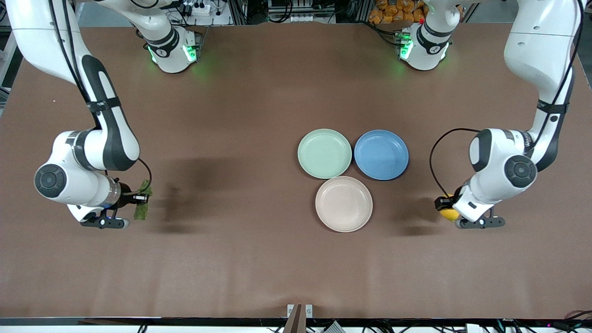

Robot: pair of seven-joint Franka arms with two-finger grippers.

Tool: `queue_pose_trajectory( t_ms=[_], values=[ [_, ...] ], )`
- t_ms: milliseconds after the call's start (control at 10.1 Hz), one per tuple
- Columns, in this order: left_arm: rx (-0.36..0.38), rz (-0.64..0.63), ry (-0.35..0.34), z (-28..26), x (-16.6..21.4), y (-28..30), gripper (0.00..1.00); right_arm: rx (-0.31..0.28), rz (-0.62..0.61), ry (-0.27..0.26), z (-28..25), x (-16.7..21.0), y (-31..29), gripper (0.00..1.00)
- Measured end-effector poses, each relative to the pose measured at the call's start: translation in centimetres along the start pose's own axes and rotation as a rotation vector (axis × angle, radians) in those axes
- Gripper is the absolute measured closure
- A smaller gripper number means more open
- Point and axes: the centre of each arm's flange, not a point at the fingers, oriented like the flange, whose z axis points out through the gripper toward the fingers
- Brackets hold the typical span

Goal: Place lemon and lettuce in plates
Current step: 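Carry the lemon toward the white plate while the right gripper carries the lettuce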

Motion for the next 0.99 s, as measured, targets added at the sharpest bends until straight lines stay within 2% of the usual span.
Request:
queue_pose_trajectory(
  t_ms=[397, 794, 992],
  values=[
    [0.005, -0.084, -0.011, -3.0, -0.8, 9.8, 0.33, 0.112, 0.071, -0.034, -5.7, -1.1, -4.1, 0.96],
    [-0.035, -0.167, -0.001, -4.9, -3.3, 18.8, 0.33, 0.253, 0.241, -0.109, -6.5, -4.7, -18.0, 0.96],
    [-0.055, -0.205, 0.019, -6.3, -4.6, 23.0, 0.33, 0.33, 0.332, -0.117, -6.5, -7.3, -25.8, 0.96]
  ],
)
